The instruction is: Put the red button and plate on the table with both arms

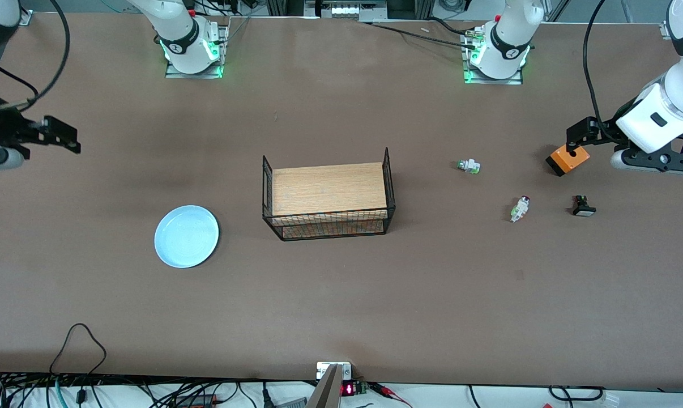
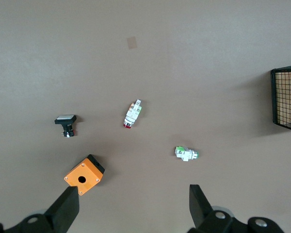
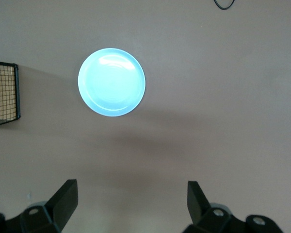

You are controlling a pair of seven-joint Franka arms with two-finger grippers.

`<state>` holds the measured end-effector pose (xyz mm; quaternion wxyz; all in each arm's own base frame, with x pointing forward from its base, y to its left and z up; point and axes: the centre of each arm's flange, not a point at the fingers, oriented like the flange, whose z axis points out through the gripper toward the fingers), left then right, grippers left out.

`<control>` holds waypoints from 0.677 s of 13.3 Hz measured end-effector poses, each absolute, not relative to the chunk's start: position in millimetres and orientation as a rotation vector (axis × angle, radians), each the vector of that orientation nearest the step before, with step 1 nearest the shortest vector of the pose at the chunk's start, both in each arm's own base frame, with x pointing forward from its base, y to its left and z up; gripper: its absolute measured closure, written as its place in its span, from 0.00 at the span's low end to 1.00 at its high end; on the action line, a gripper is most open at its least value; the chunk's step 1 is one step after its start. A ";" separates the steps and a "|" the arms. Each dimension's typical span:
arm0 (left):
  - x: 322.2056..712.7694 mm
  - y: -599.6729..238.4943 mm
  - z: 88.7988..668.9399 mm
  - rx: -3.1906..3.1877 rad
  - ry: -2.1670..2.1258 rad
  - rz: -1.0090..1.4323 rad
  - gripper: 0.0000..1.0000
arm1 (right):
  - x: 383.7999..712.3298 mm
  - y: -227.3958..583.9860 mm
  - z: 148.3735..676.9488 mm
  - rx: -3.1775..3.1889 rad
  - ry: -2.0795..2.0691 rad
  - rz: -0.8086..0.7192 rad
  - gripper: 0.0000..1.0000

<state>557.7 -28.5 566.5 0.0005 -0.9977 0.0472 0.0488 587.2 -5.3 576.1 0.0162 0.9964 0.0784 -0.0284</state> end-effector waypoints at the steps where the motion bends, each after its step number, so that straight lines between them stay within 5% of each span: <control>1: 557.7 -28.5 566.6 -3.133 0.148 0.153 0.00 | 589.5 -4.7 570.3 3.098 0.245 -0.101 0.00; 9: 557.7 -28.6 566.5 -3.133 0.149 0.153 0.00 | 592.0 -4.5 567.4 3.099 0.210 -0.107 0.00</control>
